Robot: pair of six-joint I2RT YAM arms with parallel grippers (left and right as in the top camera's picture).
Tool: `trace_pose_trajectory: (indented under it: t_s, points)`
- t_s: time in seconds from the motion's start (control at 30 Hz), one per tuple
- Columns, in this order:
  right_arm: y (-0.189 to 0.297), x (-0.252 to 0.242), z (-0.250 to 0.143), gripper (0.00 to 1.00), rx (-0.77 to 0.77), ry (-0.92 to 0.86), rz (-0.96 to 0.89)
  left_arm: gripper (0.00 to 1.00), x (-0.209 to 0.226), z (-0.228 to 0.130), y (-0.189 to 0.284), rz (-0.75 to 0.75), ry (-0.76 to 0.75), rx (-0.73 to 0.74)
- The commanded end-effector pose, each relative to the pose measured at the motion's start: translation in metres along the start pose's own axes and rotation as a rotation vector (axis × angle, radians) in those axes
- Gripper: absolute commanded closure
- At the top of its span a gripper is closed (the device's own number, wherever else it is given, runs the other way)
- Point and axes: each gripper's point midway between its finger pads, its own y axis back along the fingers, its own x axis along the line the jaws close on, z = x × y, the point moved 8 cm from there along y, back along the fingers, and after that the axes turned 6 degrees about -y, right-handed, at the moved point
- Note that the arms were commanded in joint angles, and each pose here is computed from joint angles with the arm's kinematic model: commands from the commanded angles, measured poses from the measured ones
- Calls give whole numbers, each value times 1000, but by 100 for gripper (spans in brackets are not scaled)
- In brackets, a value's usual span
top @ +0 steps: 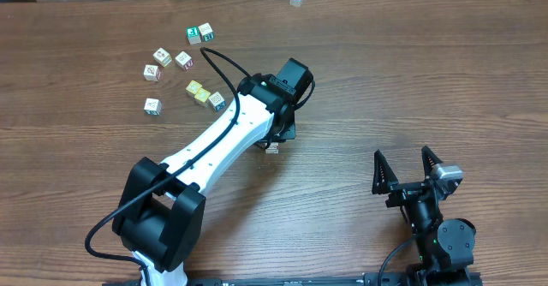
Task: Form a tower
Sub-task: 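Carry the turtle block over the duck-on-butterfly stack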
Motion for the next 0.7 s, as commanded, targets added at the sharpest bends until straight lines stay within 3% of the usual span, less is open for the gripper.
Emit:
trace_pose_trajectory:
  t_s: [0.0,0.67]
  points:
    - [0,-1,-1,0,-7,-5,0,88,-3,-3,-2,15,7,-2]
    - [0,-1,-1,0,-7,-5,0,88,-2,-2,-2,26,6,-12]
